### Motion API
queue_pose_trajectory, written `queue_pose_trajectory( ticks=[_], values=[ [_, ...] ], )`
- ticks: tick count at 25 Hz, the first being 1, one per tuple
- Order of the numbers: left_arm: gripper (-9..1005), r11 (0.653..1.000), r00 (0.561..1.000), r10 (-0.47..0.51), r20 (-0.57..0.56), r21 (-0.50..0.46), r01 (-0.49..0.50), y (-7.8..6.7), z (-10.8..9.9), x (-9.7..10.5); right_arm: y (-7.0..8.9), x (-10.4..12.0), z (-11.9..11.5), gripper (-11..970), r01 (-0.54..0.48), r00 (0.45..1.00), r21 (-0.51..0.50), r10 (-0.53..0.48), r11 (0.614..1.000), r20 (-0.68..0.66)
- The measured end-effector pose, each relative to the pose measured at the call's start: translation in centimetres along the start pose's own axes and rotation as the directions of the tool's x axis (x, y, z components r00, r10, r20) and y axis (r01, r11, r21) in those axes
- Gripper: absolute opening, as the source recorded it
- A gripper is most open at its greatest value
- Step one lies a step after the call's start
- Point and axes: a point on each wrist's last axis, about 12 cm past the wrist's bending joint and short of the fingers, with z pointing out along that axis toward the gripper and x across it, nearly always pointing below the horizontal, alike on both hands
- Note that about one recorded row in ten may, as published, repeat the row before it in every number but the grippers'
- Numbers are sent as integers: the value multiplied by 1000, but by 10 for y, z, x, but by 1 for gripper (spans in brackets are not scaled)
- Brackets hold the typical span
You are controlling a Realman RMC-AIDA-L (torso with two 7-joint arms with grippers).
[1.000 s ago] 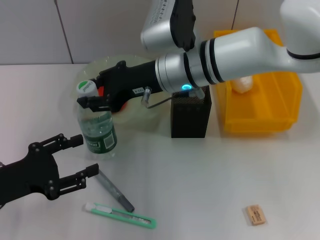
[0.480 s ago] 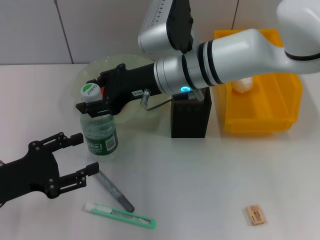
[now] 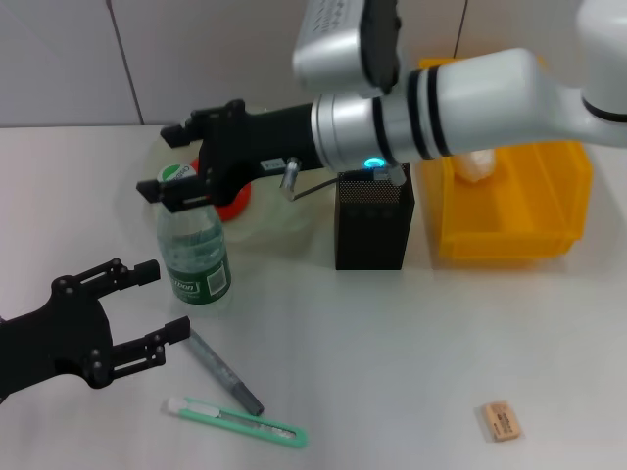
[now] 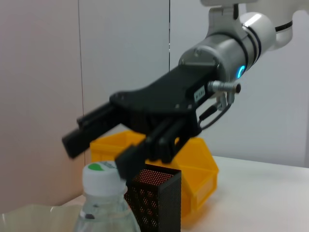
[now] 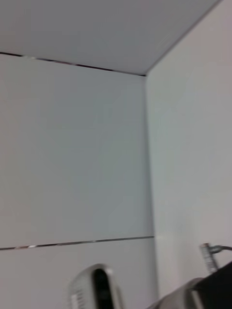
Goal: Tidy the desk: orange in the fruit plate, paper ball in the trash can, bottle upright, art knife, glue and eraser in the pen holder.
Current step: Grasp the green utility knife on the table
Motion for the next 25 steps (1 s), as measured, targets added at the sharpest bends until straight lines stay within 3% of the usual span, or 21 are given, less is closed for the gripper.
queue_pose_trajectory(
  ticks=[6, 12, 19, 25],
  values=[
    [768, 1000, 1000, -29, 3, 1, 29, 0, -1, 0, 1, -7, -25, 726, -35, 983, 32, 28, 999, 179],
    [767, 999, 999, -45, 13, 17, 44, -1, 0, -2, 6, 1, -70, 725, -84, 915, 36, 63, 996, 399],
    [765, 998, 999, -48, 23, 42, 47, -2, 4, -5, 23, 44, -145, 725, -127, 818, 6, 101, 992, 567],
    [764, 993, 997, -78, 9, 92, 77, 0, 10, -11, 47, 89, -208, 725, -153, 819, -26, 141, 988, 556]
  ],
)
